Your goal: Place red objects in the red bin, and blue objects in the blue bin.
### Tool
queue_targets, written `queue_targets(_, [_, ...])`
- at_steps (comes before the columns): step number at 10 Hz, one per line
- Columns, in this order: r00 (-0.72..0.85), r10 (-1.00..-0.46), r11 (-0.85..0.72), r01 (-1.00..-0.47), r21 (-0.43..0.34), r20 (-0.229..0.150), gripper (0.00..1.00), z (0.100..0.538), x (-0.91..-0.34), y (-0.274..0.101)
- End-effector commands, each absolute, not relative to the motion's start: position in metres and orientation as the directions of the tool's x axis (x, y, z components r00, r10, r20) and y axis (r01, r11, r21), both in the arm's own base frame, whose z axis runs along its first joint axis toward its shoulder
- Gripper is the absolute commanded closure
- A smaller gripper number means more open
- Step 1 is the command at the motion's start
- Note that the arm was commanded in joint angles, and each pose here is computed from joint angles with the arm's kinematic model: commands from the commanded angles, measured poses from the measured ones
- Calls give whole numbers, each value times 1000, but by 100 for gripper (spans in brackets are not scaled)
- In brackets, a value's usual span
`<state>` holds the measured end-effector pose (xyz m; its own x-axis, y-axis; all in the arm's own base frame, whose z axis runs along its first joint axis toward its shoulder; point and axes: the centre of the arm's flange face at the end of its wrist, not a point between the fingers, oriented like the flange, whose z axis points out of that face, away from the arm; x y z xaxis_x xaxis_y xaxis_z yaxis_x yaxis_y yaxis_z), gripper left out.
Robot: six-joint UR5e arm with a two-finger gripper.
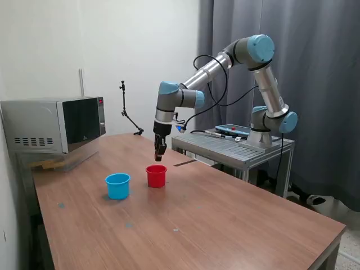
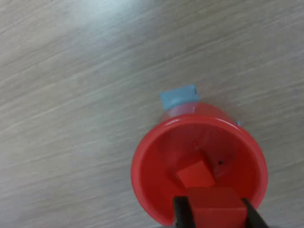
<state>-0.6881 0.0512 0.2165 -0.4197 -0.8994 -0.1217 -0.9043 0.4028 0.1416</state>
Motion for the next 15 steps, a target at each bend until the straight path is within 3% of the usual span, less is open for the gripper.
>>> queue_targets(1, [-419,-900,402,-905,141,-122,0,216,-688,51])
queue_targets(7, [-410,-904,391,-908,152,-124,0,225,-686,49])
queue_targets(8, [-400,-908,376,-908,183,-122,0,250,-682,47])
queue_targets(12, [-186,-972,181,-982,52,-141,0,368,-618,-4])
queue_targets(13, [-96,-991,93,-995,38,-97,0,392,-601,-27])
queue_targets(15, [-25,-999,28,-993,115,29,0,447,-573,-57])
